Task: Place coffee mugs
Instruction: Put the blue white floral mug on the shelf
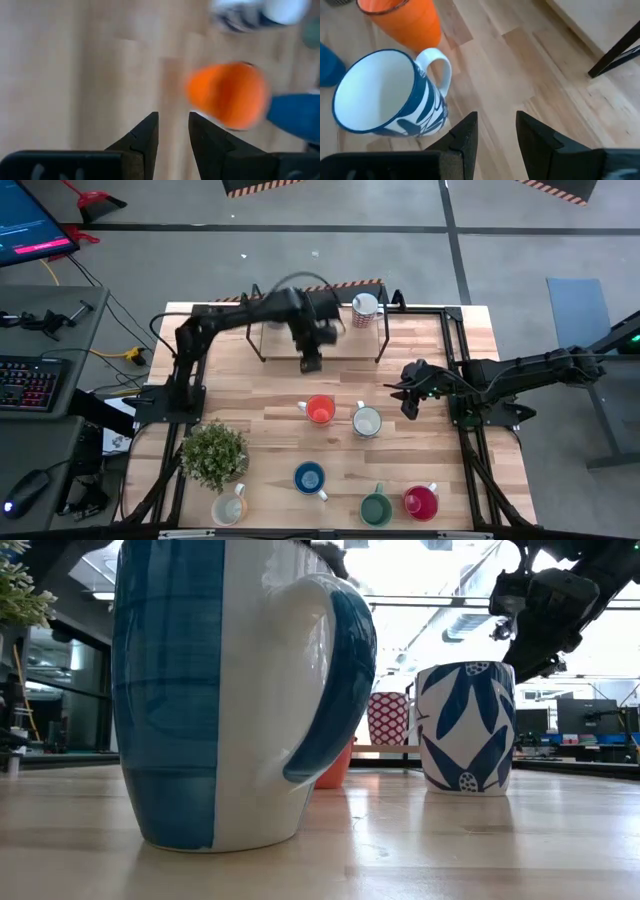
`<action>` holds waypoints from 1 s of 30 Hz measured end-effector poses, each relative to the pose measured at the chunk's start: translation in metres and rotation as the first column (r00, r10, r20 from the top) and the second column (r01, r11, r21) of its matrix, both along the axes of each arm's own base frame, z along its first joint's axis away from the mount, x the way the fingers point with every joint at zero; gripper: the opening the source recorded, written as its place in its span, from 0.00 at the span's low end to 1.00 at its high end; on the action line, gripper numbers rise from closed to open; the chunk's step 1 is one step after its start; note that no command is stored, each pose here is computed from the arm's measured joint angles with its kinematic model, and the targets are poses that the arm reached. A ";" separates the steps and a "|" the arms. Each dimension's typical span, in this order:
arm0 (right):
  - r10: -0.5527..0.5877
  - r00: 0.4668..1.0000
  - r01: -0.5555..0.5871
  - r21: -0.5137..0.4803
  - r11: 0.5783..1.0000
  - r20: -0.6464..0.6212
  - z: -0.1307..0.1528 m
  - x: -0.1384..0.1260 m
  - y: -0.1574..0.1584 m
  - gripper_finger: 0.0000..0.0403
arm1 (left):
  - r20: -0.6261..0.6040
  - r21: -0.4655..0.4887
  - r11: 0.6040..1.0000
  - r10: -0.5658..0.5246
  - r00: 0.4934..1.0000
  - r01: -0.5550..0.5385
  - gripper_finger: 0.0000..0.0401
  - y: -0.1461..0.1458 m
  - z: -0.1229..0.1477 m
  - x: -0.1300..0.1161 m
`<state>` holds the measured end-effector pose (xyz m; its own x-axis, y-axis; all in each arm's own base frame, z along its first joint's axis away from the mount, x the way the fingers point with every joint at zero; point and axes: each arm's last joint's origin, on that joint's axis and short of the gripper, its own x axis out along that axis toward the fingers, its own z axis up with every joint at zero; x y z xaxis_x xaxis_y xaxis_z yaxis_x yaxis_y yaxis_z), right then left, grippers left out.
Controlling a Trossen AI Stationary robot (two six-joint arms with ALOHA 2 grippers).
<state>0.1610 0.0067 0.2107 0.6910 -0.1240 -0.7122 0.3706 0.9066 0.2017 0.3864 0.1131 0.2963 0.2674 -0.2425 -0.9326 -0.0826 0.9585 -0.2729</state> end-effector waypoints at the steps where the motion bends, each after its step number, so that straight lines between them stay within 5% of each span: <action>1: 0.007 1.000 -0.007 0.006 1.000 -0.001 0.000 0.000 0.000 0.28 | -0.013 -0.004 0.999 -0.039 0.999 0.038 0.25 -0.017 0.003 0.003; 7: 0.057 0.998 -0.057 -0.034 0.998 0.014 0.002 0.002 0.001 0.28 | -0.085 0.034 0.956 -0.287 0.954 0.290 0.25 -0.115 0.014 0.001; 14: 0.123 0.985 -0.116 -0.066 0.991 0.122 0.010 0.009 0.002 0.28 | -0.164 0.164 0.894 -0.393 0.905 0.417 0.25 -0.176 0.012 -0.027; 17: 0.144 0.976 -0.131 -0.089 0.987 0.166 0.014 0.012 0.002 0.28 | -0.152 0.219 0.898 -0.356 0.922 0.383 0.25 -0.185 0.008 -0.046; 23: 0.170 0.969 -0.147 -0.134 0.980 0.177 0.034 0.020 0.003 0.28 | 0.020 0.253 0.957 -0.150 0.988 0.140 0.25 -0.177 -0.015 -0.093; 30: 0.235 0.972 -0.225 -0.218 0.950 0.024 0.065 0.041 0.003 0.28 | 0.143 0.294 0.952 0.046 0.989 -0.086 0.25 -0.163 -0.023 -0.142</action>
